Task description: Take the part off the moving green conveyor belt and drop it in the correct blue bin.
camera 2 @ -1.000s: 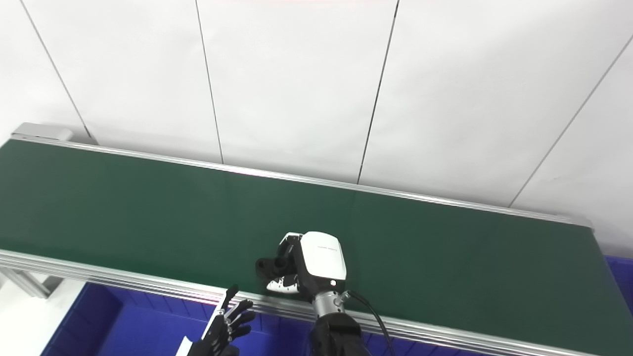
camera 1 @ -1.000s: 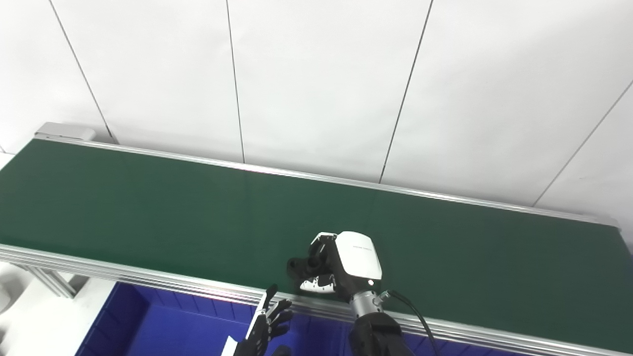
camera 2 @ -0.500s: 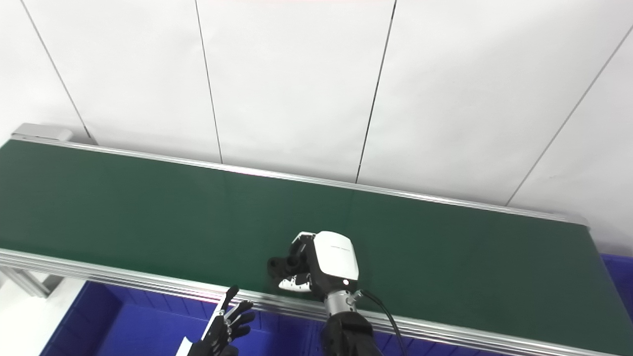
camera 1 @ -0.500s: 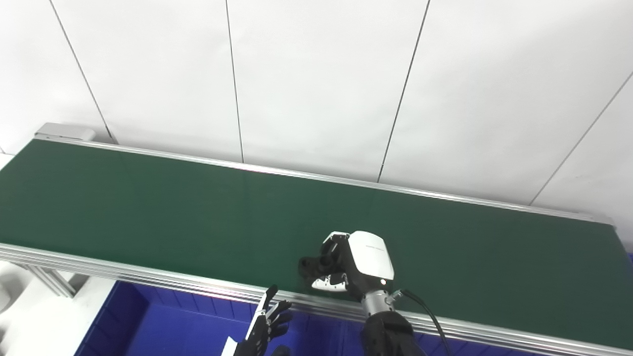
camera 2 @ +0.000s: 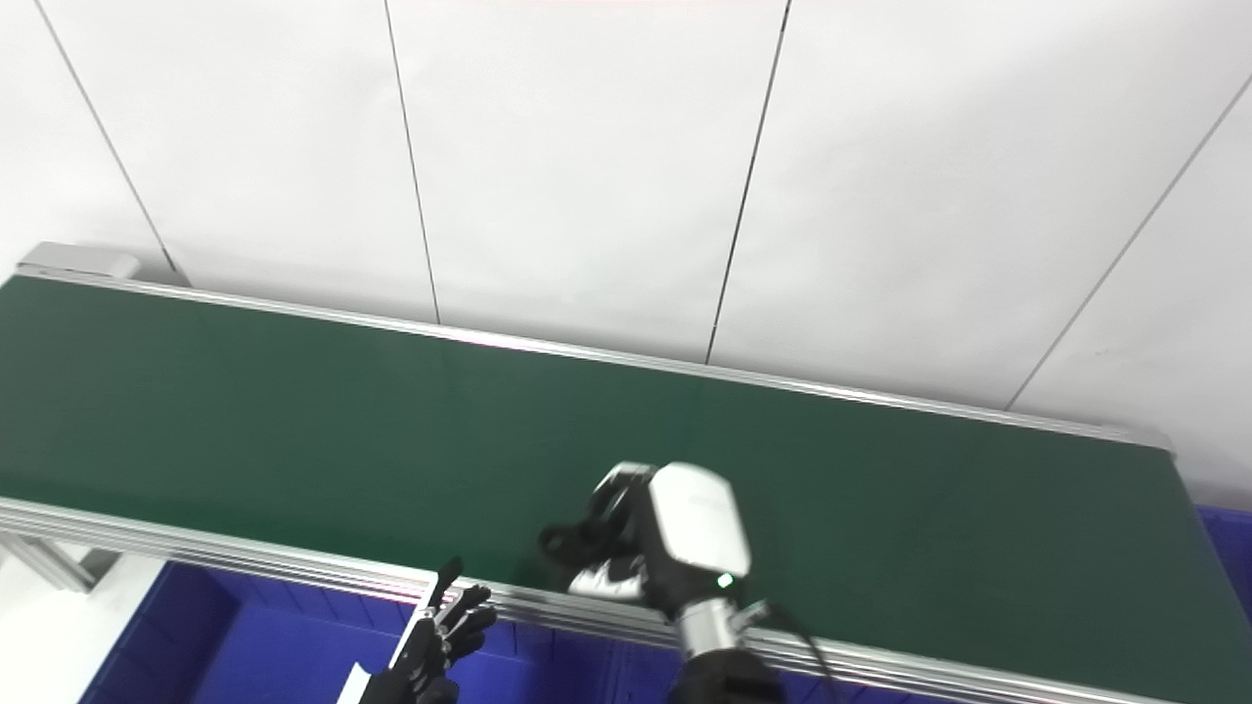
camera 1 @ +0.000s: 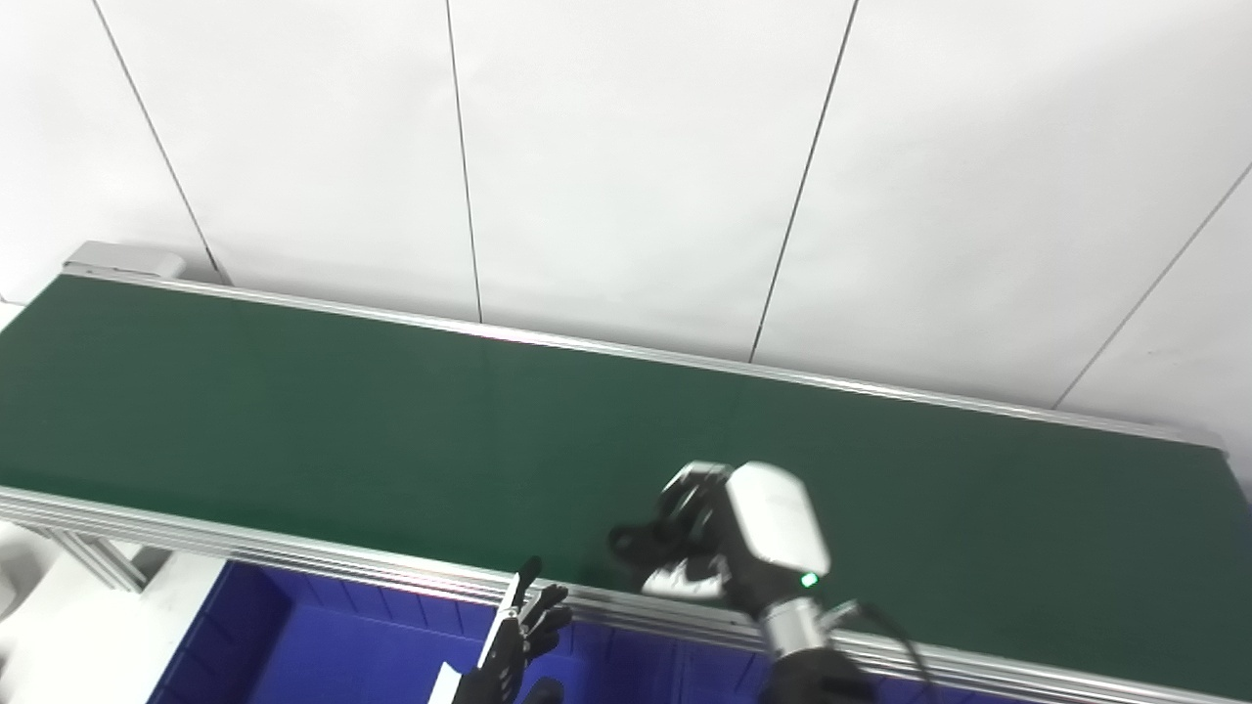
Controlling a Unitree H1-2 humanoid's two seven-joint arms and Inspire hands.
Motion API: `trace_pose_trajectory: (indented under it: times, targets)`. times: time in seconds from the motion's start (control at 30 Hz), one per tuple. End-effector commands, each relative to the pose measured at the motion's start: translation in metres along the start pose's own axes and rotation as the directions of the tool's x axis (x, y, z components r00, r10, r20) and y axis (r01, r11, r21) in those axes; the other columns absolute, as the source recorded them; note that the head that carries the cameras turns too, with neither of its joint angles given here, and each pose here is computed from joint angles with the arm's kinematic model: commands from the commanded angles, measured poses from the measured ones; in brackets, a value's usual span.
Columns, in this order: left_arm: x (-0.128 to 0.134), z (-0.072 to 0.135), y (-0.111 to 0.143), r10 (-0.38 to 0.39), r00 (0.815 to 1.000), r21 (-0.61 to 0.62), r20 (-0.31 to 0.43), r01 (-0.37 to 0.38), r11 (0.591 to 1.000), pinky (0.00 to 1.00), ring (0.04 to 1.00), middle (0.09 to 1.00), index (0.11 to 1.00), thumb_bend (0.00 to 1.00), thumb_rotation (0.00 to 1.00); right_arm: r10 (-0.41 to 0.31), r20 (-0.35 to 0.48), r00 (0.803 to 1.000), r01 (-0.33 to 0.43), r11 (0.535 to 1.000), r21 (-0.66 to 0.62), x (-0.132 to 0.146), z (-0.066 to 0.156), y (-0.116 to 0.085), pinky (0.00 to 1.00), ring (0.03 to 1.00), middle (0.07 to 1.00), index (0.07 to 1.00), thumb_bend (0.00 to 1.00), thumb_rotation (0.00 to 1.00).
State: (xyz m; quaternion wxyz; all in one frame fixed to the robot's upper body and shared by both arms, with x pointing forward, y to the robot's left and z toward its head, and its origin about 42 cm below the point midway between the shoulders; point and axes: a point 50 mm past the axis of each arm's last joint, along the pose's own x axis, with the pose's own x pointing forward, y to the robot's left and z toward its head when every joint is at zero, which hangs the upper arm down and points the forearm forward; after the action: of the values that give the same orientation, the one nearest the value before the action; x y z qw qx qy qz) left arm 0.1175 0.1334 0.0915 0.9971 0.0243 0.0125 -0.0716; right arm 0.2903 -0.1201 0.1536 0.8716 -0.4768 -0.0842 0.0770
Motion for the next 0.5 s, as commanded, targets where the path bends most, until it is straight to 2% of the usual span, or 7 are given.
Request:
trace_pose_trajectory:
  times: [0.0,0.17,0.27,0.3,0.33,0.37,0.47]
  targets:
    - [0.004,0.016,-0.006,0.003,0.998,-0.046,0.056,0.0,0.999,0.86,0.873,0.915,1.0,0.61,0.96,-0.041,0.041,0.998,0.042,0.999,-0.022,-0.01,0.009,-0.018,0.23,0.289,0.396,0.506,0.52,0.0]
    - [0.003,0.018,0.0,0.005,0.999,-0.054,0.048,-0.002,0.999,0.89,0.886,0.924,1.0,0.63,0.97,-0.023,0.035,0.999,0.026,0.995,-0.093,-0.049,0.003,-0.028,0.23,0.311,0.399,0.518,0.52,0.0]
    - [0.003,0.02,0.004,0.001,0.999,-0.063,0.053,0.002,0.998,0.91,0.894,0.927,1.0,0.62,0.98,0.028,-0.001,1.0,-0.028,0.983,-0.181,-0.083,-0.004,-0.027,0.21,0.286,0.393,0.514,0.52,0.0]
    - [0.003,0.02,0.005,0.0,0.999,-0.065,0.054,0.003,0.998,0.92,0.897,0.928,1.0,0.62,0.98,0.04,-0.006,0.999,-0.04,0.979,-0.202,-0.09,-0.005,-0.027,0.2,0.276,0.432,0.498,0.53,0.0]
    - [0.003,0.021,0.006,-0.003,0.999,-0.066,0.051,0.006,0.998,0.92,0.898,0.929,1.0,0.62,0.98,0.06,-0.018,0.998,-0.063,0.977,-0.203,-0.1,-0.008,-0.027,0.2,0.271,0.451,0.491,0.53,0.0]
    - [0.003,0.021,0.007,-0.006,0.999,-0.067,0.05,0.009,0.998,0.94,0.907,0.934,1.0,0.62,0.98,0.074,-0.027,0.997,-0.078,0.977,-0.2,-0.107,-0.01,-0.026,0.21,0.285,0.42,0.504,0.52,0.0]
    - [0.003,0.023,0.014,-0.015,0.999,-0.066,0.043,0.018,0.998,0.96,0.92,0.944,1.0,0.62,1.0,0.108,-0.084,0.991,-0.122,0.976,-0.18,-0.131,-0.015,-0.028,0.24,0.317,0.402,0.516,0.52,0.0]
